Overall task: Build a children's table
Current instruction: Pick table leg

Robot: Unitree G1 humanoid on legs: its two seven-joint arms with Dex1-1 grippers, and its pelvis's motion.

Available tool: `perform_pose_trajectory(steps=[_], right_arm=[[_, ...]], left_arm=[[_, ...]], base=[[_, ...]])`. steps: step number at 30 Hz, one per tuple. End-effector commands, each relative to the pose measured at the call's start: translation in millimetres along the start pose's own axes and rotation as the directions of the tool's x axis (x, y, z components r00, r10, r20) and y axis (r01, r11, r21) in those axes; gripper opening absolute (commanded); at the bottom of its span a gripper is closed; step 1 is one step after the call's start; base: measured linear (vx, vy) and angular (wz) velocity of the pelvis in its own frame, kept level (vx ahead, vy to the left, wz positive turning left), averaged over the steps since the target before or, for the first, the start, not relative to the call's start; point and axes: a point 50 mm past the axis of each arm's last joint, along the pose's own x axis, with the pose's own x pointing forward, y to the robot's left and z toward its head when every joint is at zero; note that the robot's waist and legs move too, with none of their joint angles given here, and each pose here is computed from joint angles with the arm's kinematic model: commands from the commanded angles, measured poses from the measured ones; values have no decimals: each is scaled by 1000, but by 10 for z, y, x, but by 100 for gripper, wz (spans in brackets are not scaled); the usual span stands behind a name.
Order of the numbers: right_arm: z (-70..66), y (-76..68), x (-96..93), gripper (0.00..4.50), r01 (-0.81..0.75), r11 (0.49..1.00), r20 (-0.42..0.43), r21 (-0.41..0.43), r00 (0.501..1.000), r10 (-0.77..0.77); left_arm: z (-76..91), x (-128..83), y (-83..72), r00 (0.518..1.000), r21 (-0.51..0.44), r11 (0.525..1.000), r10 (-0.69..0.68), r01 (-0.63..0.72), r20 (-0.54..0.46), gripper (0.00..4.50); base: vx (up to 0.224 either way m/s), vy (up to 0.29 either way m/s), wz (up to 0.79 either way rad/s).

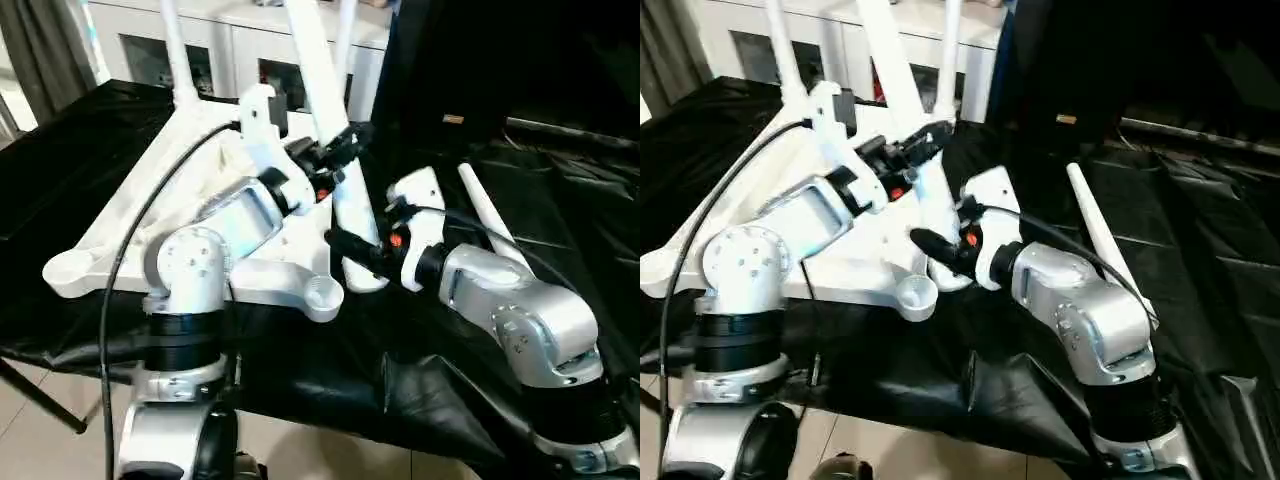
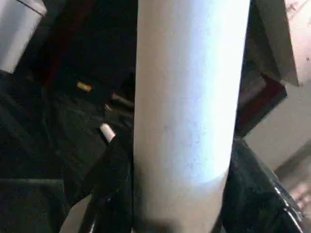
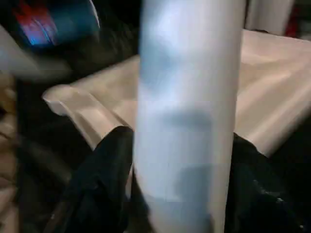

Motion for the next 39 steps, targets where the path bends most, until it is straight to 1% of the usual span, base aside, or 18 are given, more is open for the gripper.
perform_pose_trajectory(steps=[1,4,5,6,9,12,13,15,16,18,20,23,30,32,34,36,38,39], right_arm=[[107,17,-76,287,-70,997,34,15,997,70],[120,5,-119,309,-101,995,28,25,995,101],[145,6,-199,309,-179,981,15,71,984,178],[146,7,-208,309,-187,980,12,76,982,186],[161,45,-408,309,-343,925,-48,164,934,355],[167,45,-429,309,-359,916,-54,181,926,373],[175,42,-446,309,-376,905,-59,200,917,394],[179,40,-453,309,-384,899,-60,209,913,404],[185,52,-467,309,-416,877,-62,241,895,441],[187,54,-472,309,-423,871,-63,249,891,450],[164,63,-459,274,-423,865,-75,270,886,457],[152,62,-451,260,-417,865,-77,279,888,453],[123,75,-462,203,-414,862,-75,293,889,453],[126,78,-439,202,-407,864,-70,296,893,445],[122,75,-421,199,-398,869,-68,294,898,434],[111,67,-408,197,-378,884,-74,276,908,411],[87,24,-353,196,-283,934,-82,219,948,307],[85,20,-345,196,-271,939,-82,213,952,294]], left_arm=[[-35,6,-62,994,19,996,-82,84,-68,192],[-25,-24,-64,989,33,992,-115,119,-94,190],[7,-86,-84,973,36,981,-186,193,-134,190],[12,-92,-87,971,35,979,-194,201,-136,189],[195,-215,-182,915,-12,926,-374,377,-152,189],[237,-231,-201,900,-19,911,-410,412,-149,189],[277,-236,-230,881,-30,891,-452,453,-142,189],[294,-236,-244,870,-35,880,-473,473,-139,189],[317,-223,-293,842,-55,851,-525,522,-127,189],[320,-221,-304,834,-62,843,-537,534,-125,189],[316,-223,-368,801,-92,809,-588,581,-111,189],[302,-230,-387,788,-95,797,-604,597,-119,189],[281,-244,-351,797,-90,806,-591,584,-122,188],[287,-222,-308,828,-79,836,-549,543,-113,187],[280,-183,-252,856,-105,863,-505,495,-110,243],[280,-154,-213,876,-121,878,-474,463,-90,257],[218,-101,-140,930,-52,935,-353,349,-100,267],[207,-95,-131,937,-35,943,-332,330,-104,284]], base=[[0,0,0],[0,0,0],[0,0,0],[0,0,0],[0,0,0],[0,0,0],[0,0,0],[0,0,0],[0,0,0],[0,0,0],[0,0,0],[0,0,0],[0,0,0],[0,0,0],[0,0,0],[0,0,0],[0,0,0],[0,0,0]])
